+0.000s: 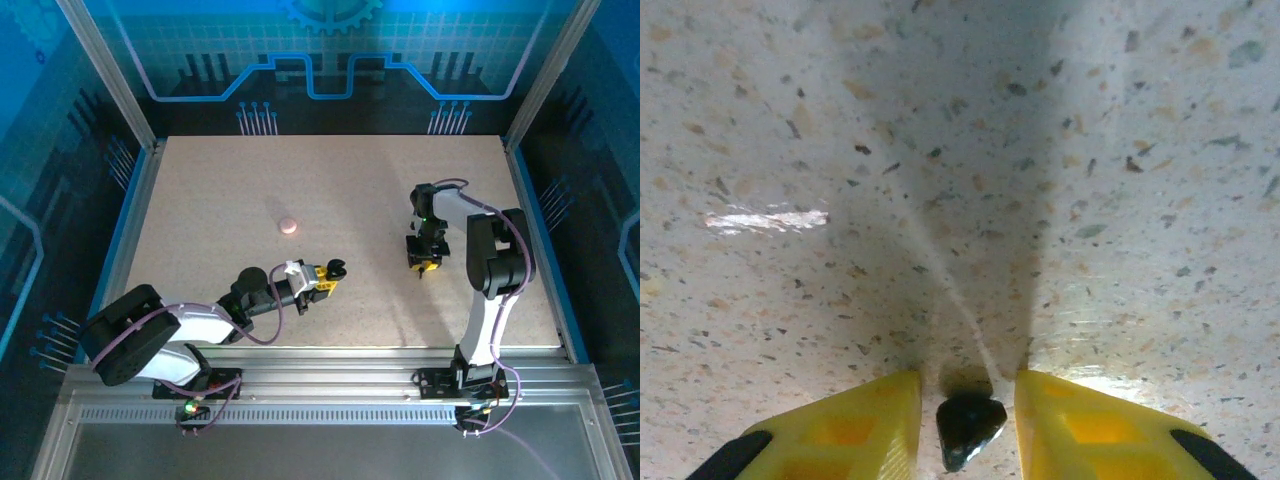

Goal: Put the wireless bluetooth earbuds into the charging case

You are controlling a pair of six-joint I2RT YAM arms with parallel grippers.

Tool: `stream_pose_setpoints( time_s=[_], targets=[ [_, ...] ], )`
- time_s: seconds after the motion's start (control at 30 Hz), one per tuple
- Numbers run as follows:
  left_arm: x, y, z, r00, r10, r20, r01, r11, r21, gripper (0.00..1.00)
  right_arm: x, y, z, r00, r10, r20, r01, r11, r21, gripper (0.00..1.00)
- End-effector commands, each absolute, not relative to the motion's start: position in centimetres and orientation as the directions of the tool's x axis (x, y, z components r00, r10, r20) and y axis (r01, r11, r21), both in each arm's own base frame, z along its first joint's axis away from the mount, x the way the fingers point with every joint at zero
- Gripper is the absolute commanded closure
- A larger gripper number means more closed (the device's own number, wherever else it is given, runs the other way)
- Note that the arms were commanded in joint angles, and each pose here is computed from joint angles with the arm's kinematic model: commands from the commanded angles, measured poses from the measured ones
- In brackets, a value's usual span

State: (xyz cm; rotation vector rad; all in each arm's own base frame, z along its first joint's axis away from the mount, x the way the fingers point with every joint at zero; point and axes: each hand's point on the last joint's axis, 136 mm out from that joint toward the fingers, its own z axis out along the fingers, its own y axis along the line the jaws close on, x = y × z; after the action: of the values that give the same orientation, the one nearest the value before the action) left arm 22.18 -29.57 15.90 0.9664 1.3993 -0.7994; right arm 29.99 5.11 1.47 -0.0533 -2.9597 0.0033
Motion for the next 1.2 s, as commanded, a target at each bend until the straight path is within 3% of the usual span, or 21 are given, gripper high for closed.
stream_pose_setpoints(
  time_s=[0.0, 0.4, 0.6, 0.83, 1.17],
  targets=[
    [22.1, -29.5, 16.8, 0.082, 0.085, -0.993, 0.897, 0.427, 0.110, 0.90, 28.9, 5.6, 1.9, -0.981, 0.039, 0.192, 0.037, 0.999, -0.011, 0.71],
    [22.2, -29.3, 16.6, 0.075, 0.096, -0.992, 0.893, 0.436, 0.110, 0.90, 29.1, 5.8, 3.5, -0.991, 0.048, 0.122, 0.047, 0.999, -0.007, 0.81],
    [22.8, -29.6, 16.1, 0.078, 0.094, -0.993, 0.887, 0.449, 0.112, 0.90, 30.0, 6.9, 6.2, -0.997, 0.070, -0.033, 0.068, 0.996, 0.059, 0.82],
    [23.4, -30.8, 15.8, 0.109, 0.078, -0.991, 0.892, 0.432, 0.132, 0.91, 30.8, 10.0, 10.2, -0.951, 0.139, -0.275, 0.056, 0.956, 0.289, 0.82],
    [23.8, -32.5, 14.2, 0.133, 0.098, -0.986, 0.894, 0.418, 0.162, 0.92, 28.8, 13.8, 13.9, -0.869, 0.136, -0.476, -0.120, 0.875, 0.469, 0.83]
  ],
)
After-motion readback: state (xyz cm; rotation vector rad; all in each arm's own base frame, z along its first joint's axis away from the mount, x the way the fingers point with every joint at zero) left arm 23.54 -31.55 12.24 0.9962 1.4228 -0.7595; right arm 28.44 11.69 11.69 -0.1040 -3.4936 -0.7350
